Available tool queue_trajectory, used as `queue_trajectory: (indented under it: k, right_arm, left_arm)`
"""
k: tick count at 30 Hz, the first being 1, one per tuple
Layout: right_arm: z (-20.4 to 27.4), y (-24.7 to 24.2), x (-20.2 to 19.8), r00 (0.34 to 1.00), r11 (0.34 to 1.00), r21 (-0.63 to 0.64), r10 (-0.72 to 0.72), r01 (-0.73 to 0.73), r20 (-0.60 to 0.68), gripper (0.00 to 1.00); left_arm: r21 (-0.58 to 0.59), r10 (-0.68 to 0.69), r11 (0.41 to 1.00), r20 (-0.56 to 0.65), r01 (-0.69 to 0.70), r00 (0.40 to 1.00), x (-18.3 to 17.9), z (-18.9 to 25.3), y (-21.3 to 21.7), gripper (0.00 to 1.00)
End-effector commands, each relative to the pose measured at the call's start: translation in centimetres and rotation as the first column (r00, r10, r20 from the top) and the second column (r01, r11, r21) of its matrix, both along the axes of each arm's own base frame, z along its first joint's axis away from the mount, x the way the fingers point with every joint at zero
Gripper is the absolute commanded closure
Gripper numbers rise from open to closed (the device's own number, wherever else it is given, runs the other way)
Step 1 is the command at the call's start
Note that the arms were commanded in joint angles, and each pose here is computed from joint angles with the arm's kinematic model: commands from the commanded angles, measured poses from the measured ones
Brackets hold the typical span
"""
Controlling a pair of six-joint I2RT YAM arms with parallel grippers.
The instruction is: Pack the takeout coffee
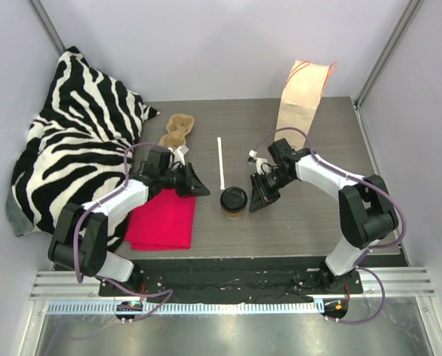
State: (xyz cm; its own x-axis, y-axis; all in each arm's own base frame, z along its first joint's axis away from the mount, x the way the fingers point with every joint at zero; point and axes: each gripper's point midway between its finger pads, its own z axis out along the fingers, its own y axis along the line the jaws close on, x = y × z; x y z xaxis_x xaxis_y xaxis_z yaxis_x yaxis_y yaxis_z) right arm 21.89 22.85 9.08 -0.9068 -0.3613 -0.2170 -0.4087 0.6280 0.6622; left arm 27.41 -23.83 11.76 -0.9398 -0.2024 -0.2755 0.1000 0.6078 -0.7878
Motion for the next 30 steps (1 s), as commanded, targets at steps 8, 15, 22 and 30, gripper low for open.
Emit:
queue_trajectory:
  k: [8, 15, 22, 30]
  right_arm:
    - [0.7, 2.2, 5.4, 0.995, 0.999, 0.023, -0.030, 0.027, 0.099, 0.83]
    - [0.6, 3.4, 7.6, 0.993, 0.998, 0.043, -0.045, 0.041, 0.106, 0.83]
    - [1.4, 4.2, 9.9, 0.989, 0.996, 0.066, -0.076, 0.067, 0.130, 0.83]
    - [2.0, 0.8, 11.4, 0.979, 0.987, 0.050, -0.159, 0.153, 0.130, 0.82]
  left_arm:
    - [0.036, 0.022, 0.999, -0.006, -0.022, 1.000, 0.4, -1.5, 0.4, 0.85]
    - [0.062, 0.029, 0.998, 0.006, -0.030, 1.000, 1.1, -2.6, 0.5, 0.86]
    - [0.059, 0.004, 0.998, -0.022, -0.003, 1.000, 1.0, -3.9, -0.2, 0.89]
    - [0.012, -0.054, 0.998, -0.027, 0.054, 0.998, 0.1, -4.6, -3.4, 0.92]
